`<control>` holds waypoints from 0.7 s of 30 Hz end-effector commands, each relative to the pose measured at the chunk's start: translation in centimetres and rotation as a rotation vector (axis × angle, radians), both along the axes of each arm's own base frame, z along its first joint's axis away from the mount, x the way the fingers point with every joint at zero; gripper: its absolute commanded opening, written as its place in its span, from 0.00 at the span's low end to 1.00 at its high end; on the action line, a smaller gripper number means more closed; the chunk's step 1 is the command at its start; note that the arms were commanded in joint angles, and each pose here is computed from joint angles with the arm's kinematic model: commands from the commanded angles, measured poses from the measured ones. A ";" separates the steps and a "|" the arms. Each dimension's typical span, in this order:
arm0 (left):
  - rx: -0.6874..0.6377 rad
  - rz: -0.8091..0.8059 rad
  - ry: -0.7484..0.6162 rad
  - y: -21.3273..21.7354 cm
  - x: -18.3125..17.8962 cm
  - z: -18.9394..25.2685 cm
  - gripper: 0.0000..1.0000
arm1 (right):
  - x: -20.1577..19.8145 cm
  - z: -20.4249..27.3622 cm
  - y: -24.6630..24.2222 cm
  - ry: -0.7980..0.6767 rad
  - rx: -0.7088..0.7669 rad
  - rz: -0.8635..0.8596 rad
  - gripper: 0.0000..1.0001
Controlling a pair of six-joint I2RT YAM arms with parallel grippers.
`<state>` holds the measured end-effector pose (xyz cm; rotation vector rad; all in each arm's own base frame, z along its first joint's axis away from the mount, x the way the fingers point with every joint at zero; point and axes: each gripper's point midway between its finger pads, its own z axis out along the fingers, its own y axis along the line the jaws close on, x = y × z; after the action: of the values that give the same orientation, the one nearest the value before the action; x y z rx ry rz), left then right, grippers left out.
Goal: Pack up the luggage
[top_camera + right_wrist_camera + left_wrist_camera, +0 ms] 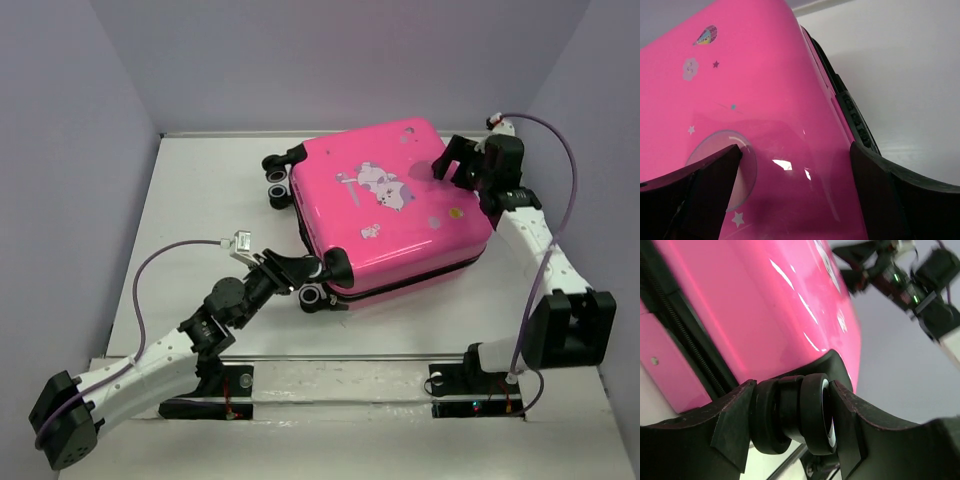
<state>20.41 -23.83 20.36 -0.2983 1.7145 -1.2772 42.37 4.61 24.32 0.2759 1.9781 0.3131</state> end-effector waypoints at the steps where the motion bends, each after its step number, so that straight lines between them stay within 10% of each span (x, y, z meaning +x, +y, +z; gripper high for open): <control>1: 0.141 -0.141 -0.023 -2.0 -2.5 -3.3 0.06 | -1.7 -1.6 16.0 0.163 0.309 0.714 0.93; 13: 0.136 -0.217 -0.038 -6.6 -3.2 -1.5 0.06 | 10.3 6.1 28.1 0.032 0.344 0.896 1.00; 20: 0.164 -0.199 -0.057 -8.5 -1.6 -0.2 0.06 | 4.9 21.7 23.3 -0.375 0.165 0.791 1.00; 21: 0.159 -0.195 -0.066 -8.8 -1.3 0.4 0.06 | 4.6 17.2 22.6 -0.289 0.139 0.762 0.98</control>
<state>17.20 -32.31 21.02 -0.0349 1.8110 -1.3992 53.66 31.97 31.08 -0.4185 1.9017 1.0535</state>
